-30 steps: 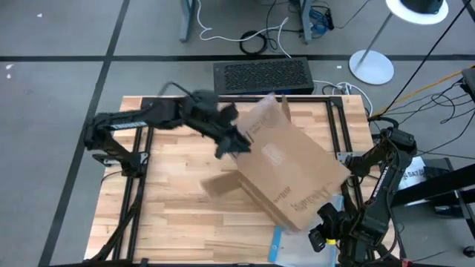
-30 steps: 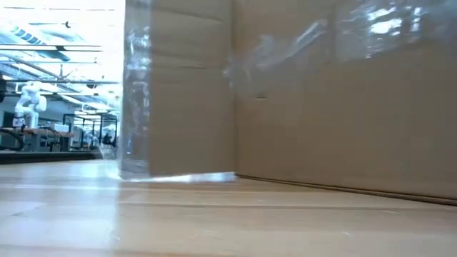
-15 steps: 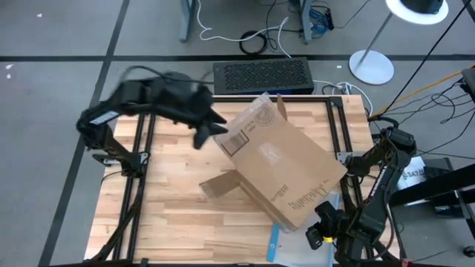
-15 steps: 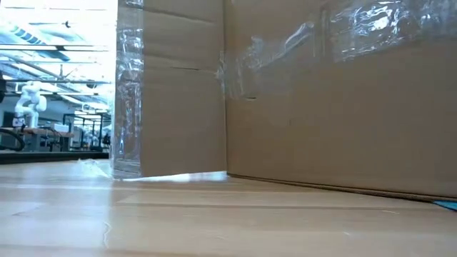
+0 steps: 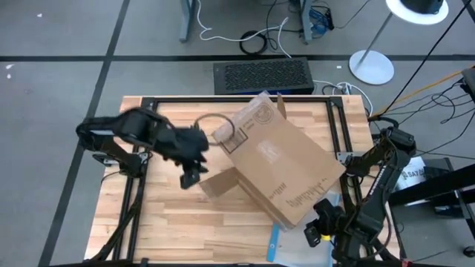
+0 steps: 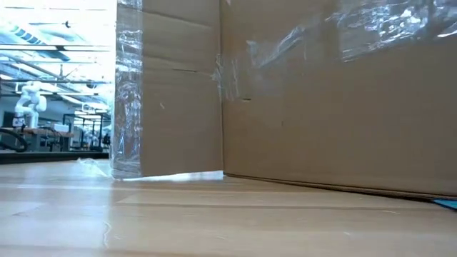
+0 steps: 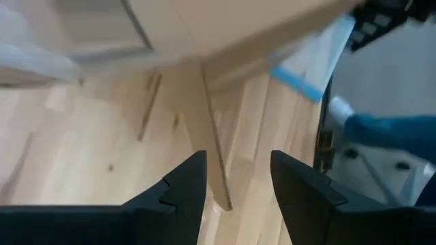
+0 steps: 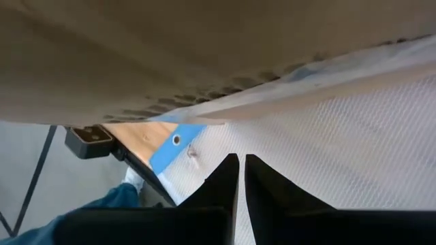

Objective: Unpack boxes
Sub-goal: Remove all the items from the box on to the table

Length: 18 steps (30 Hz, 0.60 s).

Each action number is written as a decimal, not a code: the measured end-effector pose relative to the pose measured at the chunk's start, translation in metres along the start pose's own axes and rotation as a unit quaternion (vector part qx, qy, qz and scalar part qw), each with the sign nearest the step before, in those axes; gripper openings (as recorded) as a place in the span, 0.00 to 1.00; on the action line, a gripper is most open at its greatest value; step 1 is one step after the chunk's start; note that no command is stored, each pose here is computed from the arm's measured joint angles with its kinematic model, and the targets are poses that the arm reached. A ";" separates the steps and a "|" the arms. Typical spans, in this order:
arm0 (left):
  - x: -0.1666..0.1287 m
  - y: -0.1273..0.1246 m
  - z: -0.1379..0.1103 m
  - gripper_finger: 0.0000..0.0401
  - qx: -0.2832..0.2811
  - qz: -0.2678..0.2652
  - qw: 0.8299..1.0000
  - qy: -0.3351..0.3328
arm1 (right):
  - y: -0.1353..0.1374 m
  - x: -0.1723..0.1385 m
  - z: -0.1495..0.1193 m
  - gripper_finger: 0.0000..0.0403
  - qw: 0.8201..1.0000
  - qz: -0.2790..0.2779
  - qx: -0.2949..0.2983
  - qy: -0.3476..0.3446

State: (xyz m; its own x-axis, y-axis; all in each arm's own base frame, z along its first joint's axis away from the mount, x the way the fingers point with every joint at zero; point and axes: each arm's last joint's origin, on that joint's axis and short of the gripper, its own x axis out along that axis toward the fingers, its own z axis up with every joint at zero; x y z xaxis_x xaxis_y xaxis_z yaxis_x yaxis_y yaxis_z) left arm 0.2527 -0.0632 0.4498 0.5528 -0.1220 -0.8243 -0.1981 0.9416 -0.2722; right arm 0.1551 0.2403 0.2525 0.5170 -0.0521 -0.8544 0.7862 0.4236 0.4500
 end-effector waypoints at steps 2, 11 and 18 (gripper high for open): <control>0.018 -0.002 0.000 0.41 -0.003 0.001 1.000 0.003 | 0.000 0.000 0.001 0.04 1.000 0.001 -0.001 -0.006; 0.091 0.022 0.006 0.42 -0.063 0.005 0.998 -0.017 | 0.001 0.001 0.002 0.04 1.000 0.003 -0.013 -0.007; 0.111 0.031 0.022 0.42 -0.067 -0.016 0.996 -0.059 | 0.003 0.002 0.002 0.04 1.000 0.006 -0.023 -0.004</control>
State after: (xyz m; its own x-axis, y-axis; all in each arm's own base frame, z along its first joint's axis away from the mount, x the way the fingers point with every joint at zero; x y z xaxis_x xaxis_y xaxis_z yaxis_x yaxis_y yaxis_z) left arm 0.3259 -0.0406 0.3607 0.6501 -0.1069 -0.7523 -0.2799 0.8867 -0.3679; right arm 0.1588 0.2391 0.2530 0.5289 -0.0551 -0.8469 0.7644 0.4647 0.4470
